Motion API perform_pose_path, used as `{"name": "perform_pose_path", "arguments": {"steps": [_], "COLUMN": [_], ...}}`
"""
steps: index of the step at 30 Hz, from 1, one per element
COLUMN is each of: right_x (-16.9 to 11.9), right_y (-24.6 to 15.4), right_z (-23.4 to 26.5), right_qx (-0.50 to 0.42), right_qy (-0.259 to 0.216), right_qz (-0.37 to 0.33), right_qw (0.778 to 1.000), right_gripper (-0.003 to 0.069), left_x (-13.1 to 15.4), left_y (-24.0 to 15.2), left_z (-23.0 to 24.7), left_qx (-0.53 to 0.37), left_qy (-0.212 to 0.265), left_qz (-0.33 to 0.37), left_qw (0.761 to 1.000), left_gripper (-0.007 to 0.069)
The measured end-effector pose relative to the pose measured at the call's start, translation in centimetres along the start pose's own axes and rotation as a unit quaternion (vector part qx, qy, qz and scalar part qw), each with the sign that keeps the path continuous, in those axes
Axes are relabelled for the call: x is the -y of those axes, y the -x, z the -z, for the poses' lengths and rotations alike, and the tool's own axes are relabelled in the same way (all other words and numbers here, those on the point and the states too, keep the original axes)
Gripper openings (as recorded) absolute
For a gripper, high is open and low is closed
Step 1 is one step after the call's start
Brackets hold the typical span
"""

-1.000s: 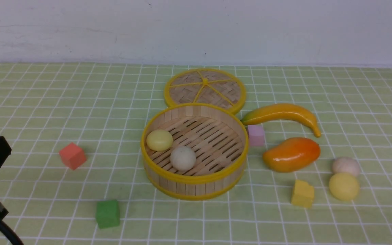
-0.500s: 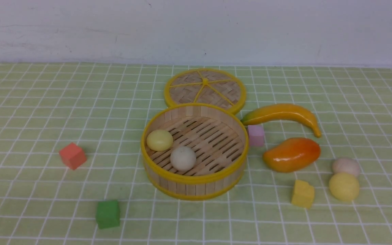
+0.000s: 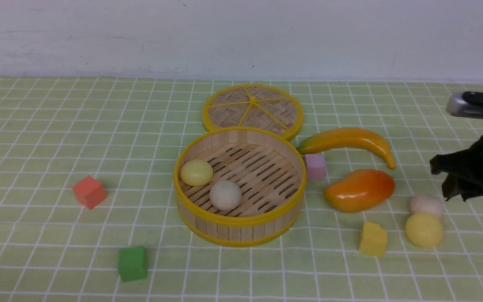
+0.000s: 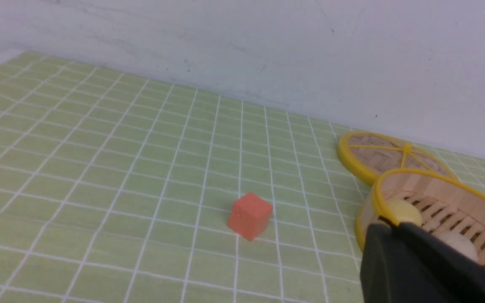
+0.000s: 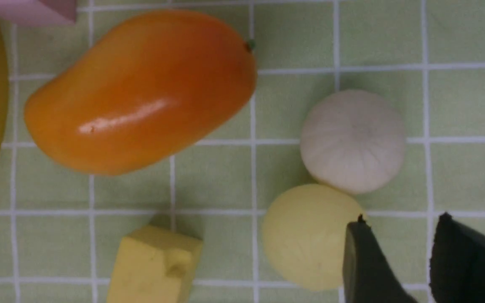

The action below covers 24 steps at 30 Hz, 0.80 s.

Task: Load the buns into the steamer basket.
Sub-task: Use the right arm to grab a steamed stuffed bun

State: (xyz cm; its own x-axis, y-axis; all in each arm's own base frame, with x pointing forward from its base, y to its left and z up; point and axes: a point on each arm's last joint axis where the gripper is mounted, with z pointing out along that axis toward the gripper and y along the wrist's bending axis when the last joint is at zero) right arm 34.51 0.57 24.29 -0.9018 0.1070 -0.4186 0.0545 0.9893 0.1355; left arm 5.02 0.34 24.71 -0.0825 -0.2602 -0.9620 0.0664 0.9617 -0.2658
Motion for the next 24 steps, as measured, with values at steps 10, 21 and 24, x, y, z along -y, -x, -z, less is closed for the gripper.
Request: {"name": "perform_pose_path", "arguments": {"steps": [10,21,24], "right_x": [0.7,0.7,0.7], "right_y": [2.7,2.6,2.7], "right_z": [-3.8,-6.1,-6.5], "right_qx": [-0.013,-0.021,-0.021], "right_qy": [-0.033,-0.022,-0.021], "right_qz": [-0.027,-0.067,-0.069], "right_qw": [0.999,0.997,0.997], "right_gripper": [0.0239,0.0239,0.0239], "left_x": [0.0,0.0,0.0], "left_y": [0.0,0.0,0.0], "left_z": [0.0,0.0,0.0], "left_qx": [0.002,0.003,0.003], "left_qy": [-0.001,-0.002,-0.002], "left_qz": [0.005,0.005,0.005], "left_qw": [1.000,1.000,1.000], "left_gripper": [0.0006,0.0018,0.0020]}}
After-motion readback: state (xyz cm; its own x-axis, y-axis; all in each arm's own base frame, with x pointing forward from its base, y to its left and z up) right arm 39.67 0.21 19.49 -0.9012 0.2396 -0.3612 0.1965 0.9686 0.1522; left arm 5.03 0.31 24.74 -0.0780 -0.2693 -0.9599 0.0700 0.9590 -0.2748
